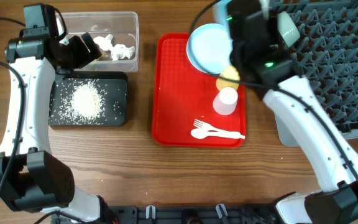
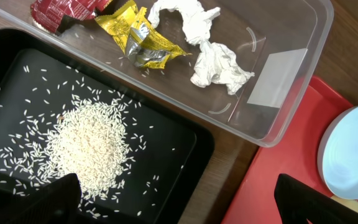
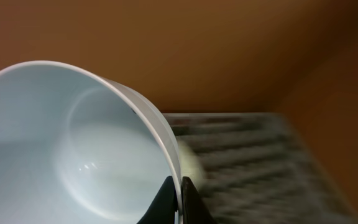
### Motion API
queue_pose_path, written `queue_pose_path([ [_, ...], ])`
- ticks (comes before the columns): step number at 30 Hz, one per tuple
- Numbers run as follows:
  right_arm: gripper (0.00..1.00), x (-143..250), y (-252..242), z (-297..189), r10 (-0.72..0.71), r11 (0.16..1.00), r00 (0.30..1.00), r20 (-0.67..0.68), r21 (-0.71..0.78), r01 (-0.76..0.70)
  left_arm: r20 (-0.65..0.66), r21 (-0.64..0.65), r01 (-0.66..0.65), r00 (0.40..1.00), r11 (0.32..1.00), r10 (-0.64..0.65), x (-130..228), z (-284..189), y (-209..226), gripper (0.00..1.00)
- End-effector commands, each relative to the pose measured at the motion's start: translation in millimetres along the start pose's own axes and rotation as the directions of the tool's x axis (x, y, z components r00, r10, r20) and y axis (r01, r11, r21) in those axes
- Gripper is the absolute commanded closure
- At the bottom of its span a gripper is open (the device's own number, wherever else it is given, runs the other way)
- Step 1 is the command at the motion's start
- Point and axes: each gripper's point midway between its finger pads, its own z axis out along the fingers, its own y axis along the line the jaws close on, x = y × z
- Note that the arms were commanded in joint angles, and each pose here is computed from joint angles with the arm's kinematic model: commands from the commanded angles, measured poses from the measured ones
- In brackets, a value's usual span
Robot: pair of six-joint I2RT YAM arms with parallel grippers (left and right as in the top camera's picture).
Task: Sort waste into correct bins and load items into the dishwasher rack
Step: 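Carry the light-blue bowl to the dishwasher rack and place it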
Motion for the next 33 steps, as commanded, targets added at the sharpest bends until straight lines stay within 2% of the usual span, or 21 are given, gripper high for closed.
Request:
queue_pose_path([
  [1, 0.96, 30, -71, 26, -0.164, 0.926, 0.973, -0.163, 0.314, 0.209, 0.004, 0.006, 0.013, 1.000, 1.000, -0.013, -2, -2, -1, 0.00],
  [4, 0.96, 41, -122, 38, -0.090, 0.860, 0.974, -0.208, 0.476, 0.181, 0.004, 0.007, 0.013, 1.000, 1.000, -0.013, -2, -2, -1, 0.00],
  [9, 0.96, 77, -162, 63, -0.156, 0.807, 0.918, -0.364, 0.489, 0.332, 0.004, 0.007, 0.013, 1.000, 1.000, -0.013, -2, -2, -1, 0.00],
  [13, 0.96, 103, -158, 77, -0.197, 0.790, 0.880, -0.433, 0.461, 0.404, 0.004, 0.007, 0.013, 1.000, 1.000, -0.013, -2, -2, -1, 0.00],
  [16, 0.96, 129, -145, 92, -0.275, 0.764, 0.813, -0.513, 0.397, 0.509, 0.004, 0.007, 0.013, 1.000, 1.000, -0.013, -2, -2, -1, 0.00],
  [19, 0.96, 145, -138, 99, -0.294, 0.732, 0.774, -0.561, 0.388, 0.560, 0.004, 0.007, 0.013, 1.000, 1.000, -0.013, -2, -2, -1, 0.00],
  [27, 0.96, 162, -133, 109, -0.315, 0.709, 0.728, -0.608, 0.359, 0.607, 0.004, 0.007, 0.013, 1.000, 1.000, -0.013, -2, -2, -1, 0.00],
  [33, 0.96, 174, -109, 119, -0.331, 0.734, 0.732, -0.595, 0.325, 0.596, 0.004, 0.007, 0.013, 1.000, 1.000, -0.013, -2, -2, -1, 0.00],
])
